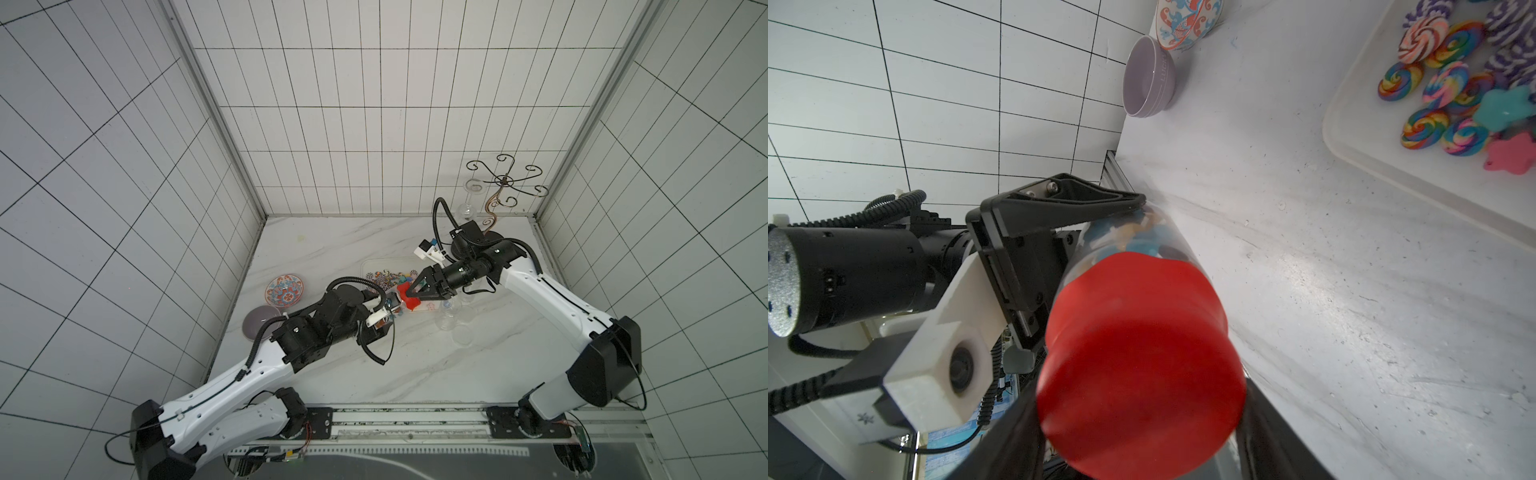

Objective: Pour the candies out of the jar
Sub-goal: Unscrew the lid from the jar.

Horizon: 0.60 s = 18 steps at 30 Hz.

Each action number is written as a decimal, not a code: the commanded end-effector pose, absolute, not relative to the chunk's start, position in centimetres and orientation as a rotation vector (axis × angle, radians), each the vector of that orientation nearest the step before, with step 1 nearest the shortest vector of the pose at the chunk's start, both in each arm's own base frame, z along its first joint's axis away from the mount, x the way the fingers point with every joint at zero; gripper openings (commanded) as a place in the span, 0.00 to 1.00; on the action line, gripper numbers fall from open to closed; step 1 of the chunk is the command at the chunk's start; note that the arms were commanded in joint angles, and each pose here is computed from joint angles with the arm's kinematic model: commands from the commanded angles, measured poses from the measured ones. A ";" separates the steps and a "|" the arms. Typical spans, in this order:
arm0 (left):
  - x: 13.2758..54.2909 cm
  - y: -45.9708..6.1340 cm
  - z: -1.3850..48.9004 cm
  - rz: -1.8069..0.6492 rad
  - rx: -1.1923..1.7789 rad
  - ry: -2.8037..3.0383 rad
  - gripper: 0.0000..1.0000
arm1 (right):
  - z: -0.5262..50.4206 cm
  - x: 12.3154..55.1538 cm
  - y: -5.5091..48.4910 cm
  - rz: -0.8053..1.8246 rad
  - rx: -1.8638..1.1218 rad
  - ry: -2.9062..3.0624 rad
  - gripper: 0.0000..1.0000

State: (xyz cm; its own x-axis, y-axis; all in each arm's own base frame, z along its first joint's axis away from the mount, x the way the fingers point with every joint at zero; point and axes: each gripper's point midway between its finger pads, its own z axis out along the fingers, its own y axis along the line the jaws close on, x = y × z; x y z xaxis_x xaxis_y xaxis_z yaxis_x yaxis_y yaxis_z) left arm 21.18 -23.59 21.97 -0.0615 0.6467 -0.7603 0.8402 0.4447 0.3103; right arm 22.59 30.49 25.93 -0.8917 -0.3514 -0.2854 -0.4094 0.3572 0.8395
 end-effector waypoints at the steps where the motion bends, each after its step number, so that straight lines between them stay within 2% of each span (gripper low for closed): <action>1: 21.6 -25.4 25.5 -0.402 1.202 1.680 0.59 | 29.7 21.6 31.1 1.584 -0.957 2.275 0.46; 10: 21.1 -26.3 28.5 -0.712 1.206 1.625 0.59 | 28.4 19.1 30.2 1.567 -1.208 2.009 0.44; 18: 20.5 -27.5 30.1 -0.858 1.262 1.600 0.60 | 27.7 17.8 29.3 1.496 -1.320 1.876 0.44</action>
